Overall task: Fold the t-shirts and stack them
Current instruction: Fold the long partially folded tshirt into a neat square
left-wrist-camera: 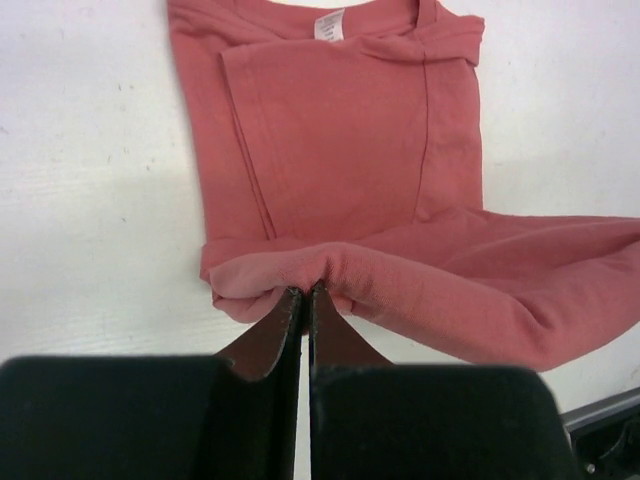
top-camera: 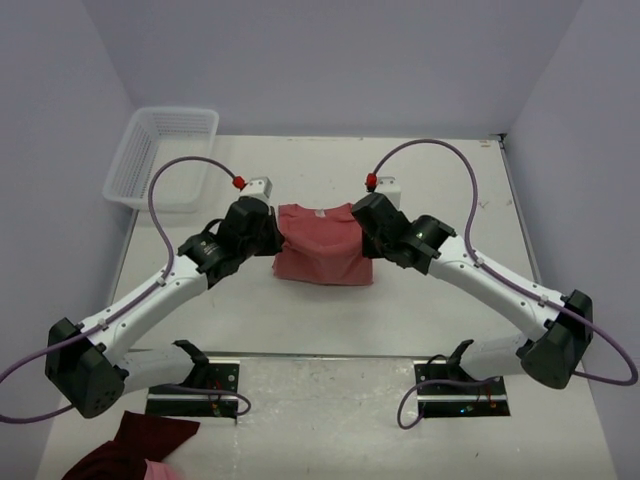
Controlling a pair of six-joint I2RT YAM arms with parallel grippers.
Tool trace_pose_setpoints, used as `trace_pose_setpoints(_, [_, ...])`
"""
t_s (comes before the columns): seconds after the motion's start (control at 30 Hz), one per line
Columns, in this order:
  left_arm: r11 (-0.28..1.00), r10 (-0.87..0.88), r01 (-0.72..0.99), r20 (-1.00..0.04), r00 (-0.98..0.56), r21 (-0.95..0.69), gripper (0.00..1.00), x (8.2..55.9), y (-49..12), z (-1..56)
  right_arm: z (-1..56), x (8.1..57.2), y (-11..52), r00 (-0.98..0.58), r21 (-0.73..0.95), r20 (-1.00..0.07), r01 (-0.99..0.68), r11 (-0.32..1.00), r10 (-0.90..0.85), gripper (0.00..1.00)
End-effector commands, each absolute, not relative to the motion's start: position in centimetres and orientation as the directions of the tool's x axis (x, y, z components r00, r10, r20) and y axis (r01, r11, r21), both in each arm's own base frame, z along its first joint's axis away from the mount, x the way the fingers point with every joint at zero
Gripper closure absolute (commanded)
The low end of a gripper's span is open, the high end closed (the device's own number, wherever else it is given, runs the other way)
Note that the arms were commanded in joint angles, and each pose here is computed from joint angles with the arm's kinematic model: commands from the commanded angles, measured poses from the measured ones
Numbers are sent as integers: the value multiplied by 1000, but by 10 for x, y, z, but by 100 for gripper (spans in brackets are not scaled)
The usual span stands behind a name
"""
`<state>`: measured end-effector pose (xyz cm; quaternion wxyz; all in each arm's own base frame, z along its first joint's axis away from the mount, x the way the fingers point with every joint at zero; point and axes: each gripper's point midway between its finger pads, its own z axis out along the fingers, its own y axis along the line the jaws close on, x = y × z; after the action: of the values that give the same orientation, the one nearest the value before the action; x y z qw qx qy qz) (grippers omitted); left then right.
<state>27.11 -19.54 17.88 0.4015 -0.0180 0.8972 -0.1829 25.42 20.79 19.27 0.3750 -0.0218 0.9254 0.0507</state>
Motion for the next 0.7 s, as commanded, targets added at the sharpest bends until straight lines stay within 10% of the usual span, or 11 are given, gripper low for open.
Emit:
trace_pose_setpoints(0.0, [933,-178,143,-768,-615,-331,100,300,-203,203,204,279,220,-701,98,-713,-128,987,-20,100])
trace_pose_setpoints(0.43, [968,-172,25,-732,-659,-250,99,445,-177,141,166,394,208,-772,79,-636,-83,993,-14,100])
trace_pose_setpoints(0.53, [971,-151,42,-740,-655,-235,58,487,-174,122,139,434,195,-794,60,-607,-45,997,1,100])
trace_pose_setpoints(0.67, [969,-122,115,-831,-543,-218,25,532,-176,138,133,480,166,-772,39,-633,46,998,60,56])
